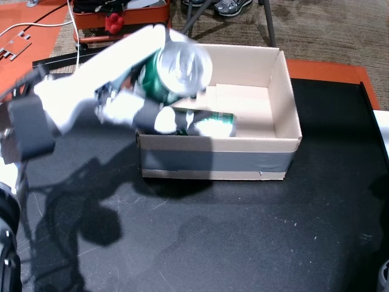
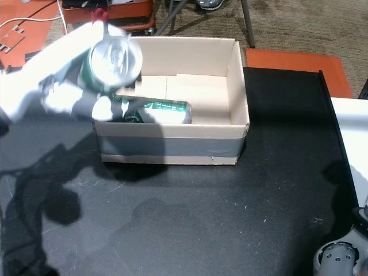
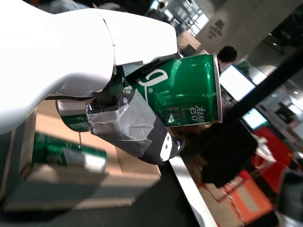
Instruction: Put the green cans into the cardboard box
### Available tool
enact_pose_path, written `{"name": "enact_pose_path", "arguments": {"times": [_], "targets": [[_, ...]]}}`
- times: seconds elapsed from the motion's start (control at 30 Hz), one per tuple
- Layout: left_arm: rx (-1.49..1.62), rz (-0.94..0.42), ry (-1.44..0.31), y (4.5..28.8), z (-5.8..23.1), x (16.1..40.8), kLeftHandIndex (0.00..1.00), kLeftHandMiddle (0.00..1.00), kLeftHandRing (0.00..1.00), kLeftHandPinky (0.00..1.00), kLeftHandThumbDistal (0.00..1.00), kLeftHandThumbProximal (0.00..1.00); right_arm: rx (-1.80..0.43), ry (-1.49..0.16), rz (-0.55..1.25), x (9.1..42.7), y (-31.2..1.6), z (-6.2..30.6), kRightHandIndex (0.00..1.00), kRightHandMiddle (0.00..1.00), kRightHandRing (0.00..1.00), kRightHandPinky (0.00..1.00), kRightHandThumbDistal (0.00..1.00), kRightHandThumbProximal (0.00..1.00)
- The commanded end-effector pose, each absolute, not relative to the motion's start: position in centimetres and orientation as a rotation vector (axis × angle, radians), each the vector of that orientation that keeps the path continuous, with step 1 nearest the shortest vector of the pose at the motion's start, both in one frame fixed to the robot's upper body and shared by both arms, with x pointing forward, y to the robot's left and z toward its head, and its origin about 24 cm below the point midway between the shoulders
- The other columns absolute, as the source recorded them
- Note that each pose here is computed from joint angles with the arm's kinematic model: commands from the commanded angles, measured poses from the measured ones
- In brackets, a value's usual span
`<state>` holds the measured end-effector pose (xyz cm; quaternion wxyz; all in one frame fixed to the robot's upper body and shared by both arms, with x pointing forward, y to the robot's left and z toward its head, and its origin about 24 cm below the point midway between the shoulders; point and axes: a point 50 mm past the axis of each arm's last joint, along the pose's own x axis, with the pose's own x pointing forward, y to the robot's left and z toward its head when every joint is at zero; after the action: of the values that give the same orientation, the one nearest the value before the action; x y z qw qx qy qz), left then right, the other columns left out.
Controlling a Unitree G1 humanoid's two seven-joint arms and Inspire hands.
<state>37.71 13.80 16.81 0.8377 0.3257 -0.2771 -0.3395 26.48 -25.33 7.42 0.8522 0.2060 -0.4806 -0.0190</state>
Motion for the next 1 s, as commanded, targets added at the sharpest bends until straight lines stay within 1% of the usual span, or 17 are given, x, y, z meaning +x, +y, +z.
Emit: {"name": "enact_pose_path", "arguments": {"times": [0.0, 0.07, 0.13, 0.17, 0.23, 0.3, 0.43, 0.57, 0.6, 0.67, 0.77, 0.83, 0.9, 0.97], "targets": [[0.718, -0.699, -0.604, 13.6, 18.1, 38.1, 0.12, 0.11, 0.16, 0.22, 0.46, 0.00, 0.434, -1.013, -0.028, 26.8, -24.9, 7.6, 0.28, 0.32, 0.39, 0.48, 0.27, 0.33], [0.686, -0.711, -0.592, 13.2, 18.5, 38.4, 0.16, 0.13, 0.17, 0.21, 0.49, 0.00, 0.444, -1.012, -0.018, 26.9, -24.9, 7.5, 0.28, 0.32, 0.38, 0.47, 0.31, 0.32], [0.655, -0.718, -0.604, 12.7, 19.1, 38.6, 0.17, 0.14, 0.16, 0.20, 0.44, 0.00, 0.448, -1.010, -0.011, 26.9, -24.8, 7.5, 0.28, 0.32, 0.38, 0.47, 0.32, 0.32], [0.654, -0.715, -0.610, 12.4, 19.4, 38.7, 0.15, 0.12, 0.15, 0.20, 0.45, 0.00, 0.444, -1.009, -0.011, 27.0, -24.7, 7.5, 0.28, 0.32, 0.38, 0.48, 0.32, 0.32], [0.673, -0.706, -0.602, 11.7, 20.0, 39.0, 0.06, 0.06, 0.12, 0.20, 0.46, 0.00, 0.434, -1.008, -0.010, 27.0, -24.5, 7.5, 0.28, 0.32, 0.38, 0.48, 0.31, 0.33], [0.694, -0.693, -0.575, 11.2, 20.4, 39.4, 0.03, 0.04, 0.11, 0.20, 0.48, 0.00, 0.427, -1.009, -0.005, 27.0, -24.3, 7.4, 0.28, 0.32, 0.38, 0.48, 0.29, 0.33], [0.743, -0.651, -0.508, 10.3, 20.4, 40.1, 0.04, 0.06, 0.12, 0.21, 0.46, 0.00, 0.441, -1.009, 0.015, 27.1, -24.0, 7.3, 0.28, 0.32, 0.38, 0.49, 0.32, 0.32], [0.791, -0.615, -0.425, 9.8, 19.9, 40.7, 0.05, 0.07, 0.11, 0.17, 0.45, 0.00, 0.436, -1.012, 0.028, 27.1, -23.8, 7.3, 0.28, 0.32, 0.38, 0.49, 0.28, 0.33], [0.816, -0.604, -0.404, 9.7, 19.7, 40.9, 0.07, 0.08, 0.12, 0.17, 0.43, 0.00, 0.439, -1.012, 0.032, 27.0, -23.8, 7.2, 0.28, 0.32, 0.39, 0.50, 0.30, 0.33], [0.867, -0.585, -0.375, 9.5, 19.4, 41.0, 0.09, 0.10, 0.14, 0.17, 0.41, 0.00, 0.438, -1.012, 0.033, 27.0, -23.7, 7.2, 0.28, 0.32, 0.38, 0.49, 0.30, 0.33], [0.936, -0.560, -0.332, 9.3, 18.9, 41.3, 0.13, 0.14, 0.16, 0.17, 0.43, 0.00, 0.430, -1.009, 0.027, 26.9, -23.5, 7.2, 0.28, 0.32, 0.38, 0.49, 0.32, 0.34], [0.973, -0.559, -0.319, 9.1, 18.4, 41.3, 0.16, 0.14, 0.14, 0.16, 0.45, 0.00, 0.432, -1.010, 0.029, 26.9, -23.4, 7.2, 0.28, 0.32, 0.38, 0.49, 0.30, 0.34], [1.016, -0.569, -0.292, 8.9, 17.8, 41.2, 0.16, 0.13, 0.13, 0.14, 0.43, 0.00, 0.432, -1.014, 0.034, 26.9, -23.3, 7.2, 0.28, 0.32, 0.39, 0.50, 0.28, 0.35], [1.068, -0.586, -0.254, 8.7, 17.0, 41.2, 0.16, 0.13, 0.13, 0.13, 0.42, 0.00, 0.434, -1.016, 0.035, 26.9, -23.3, 7.2, 0.29, 0.32, 0.39, 0.50, 0.29, 0.35]]}}
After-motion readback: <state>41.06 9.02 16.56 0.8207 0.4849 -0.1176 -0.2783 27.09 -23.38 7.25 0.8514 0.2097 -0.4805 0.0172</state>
